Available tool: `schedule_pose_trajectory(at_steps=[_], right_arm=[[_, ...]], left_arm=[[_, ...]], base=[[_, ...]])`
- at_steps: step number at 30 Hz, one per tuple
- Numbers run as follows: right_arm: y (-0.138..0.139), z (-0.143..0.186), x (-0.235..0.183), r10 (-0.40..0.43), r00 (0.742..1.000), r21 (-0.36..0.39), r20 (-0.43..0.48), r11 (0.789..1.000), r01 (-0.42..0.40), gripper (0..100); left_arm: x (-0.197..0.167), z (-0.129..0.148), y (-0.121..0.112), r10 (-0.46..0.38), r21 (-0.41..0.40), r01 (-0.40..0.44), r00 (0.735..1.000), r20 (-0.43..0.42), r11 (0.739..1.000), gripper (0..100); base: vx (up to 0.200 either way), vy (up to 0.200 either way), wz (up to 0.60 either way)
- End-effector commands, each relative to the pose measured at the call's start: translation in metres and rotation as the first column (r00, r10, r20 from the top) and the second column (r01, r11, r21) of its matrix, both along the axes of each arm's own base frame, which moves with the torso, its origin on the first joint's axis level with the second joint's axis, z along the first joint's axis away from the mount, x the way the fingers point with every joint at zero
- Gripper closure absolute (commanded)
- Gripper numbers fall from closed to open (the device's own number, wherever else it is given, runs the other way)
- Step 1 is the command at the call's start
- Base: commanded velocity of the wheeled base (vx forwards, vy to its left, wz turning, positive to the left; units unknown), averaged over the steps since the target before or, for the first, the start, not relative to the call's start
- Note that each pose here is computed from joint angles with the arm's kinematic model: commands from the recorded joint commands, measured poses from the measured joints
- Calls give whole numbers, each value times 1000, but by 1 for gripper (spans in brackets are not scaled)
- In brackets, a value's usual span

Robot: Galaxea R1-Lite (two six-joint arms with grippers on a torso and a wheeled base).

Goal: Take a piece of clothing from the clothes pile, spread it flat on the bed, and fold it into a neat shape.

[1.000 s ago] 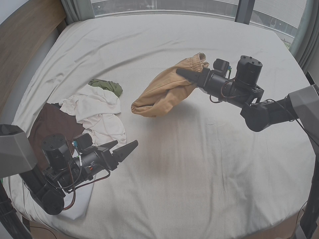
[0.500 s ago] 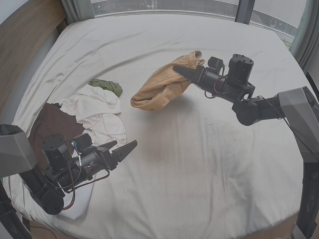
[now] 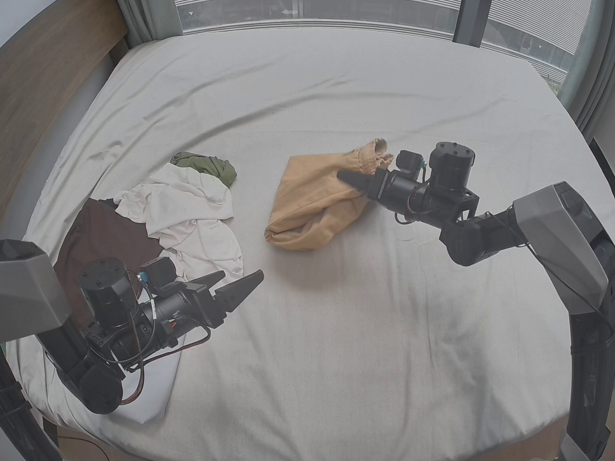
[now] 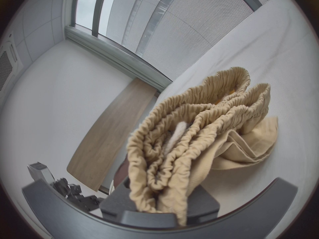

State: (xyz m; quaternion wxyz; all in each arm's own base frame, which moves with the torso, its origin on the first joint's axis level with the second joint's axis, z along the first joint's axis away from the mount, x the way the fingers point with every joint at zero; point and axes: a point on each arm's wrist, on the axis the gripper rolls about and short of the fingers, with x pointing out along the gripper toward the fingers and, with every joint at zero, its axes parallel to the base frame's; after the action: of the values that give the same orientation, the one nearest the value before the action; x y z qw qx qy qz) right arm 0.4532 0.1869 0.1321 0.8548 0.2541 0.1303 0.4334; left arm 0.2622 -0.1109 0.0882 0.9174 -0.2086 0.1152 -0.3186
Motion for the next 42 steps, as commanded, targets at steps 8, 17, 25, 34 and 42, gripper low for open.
schedule_pose_trajectory(at_steps=[8, 17, 25, 34, 42], right_arm=[[-20, -48, -13, -51, 995, -77, -87, 996, 45, 100], [-31, -63, -18, -84, 991, -91, -105, 993, 74, 100], [-31, -66, -19, -83, 992, -94, -99, 993, 74, 0], [-54, -66, -48, -144, 984, -168, -109, 978, 125, 0], [-71, -36, -85, -177, 984, -158, -19, 972, 172, 0]], left_arm=[[1, 1, 0, 3, -5, -3, 1000, 5, 1000, 0], [2, 1, 0, 3, -4, -3, 1000, 4, 1000, 0], [2, 1, 0, 3, -4, -3, 1000, 4, 1000, 0], [2, 2, 0, 3, -6, -3, 1000, 8, 1000, 0], [0, 9, 1, 3, -18, -3, 1000, 30, 1000, 0]], base=[[0, 0, 0], [0, 0, 0], [0, 0, 0], [0, 0, 0], [0, 0, 0]])
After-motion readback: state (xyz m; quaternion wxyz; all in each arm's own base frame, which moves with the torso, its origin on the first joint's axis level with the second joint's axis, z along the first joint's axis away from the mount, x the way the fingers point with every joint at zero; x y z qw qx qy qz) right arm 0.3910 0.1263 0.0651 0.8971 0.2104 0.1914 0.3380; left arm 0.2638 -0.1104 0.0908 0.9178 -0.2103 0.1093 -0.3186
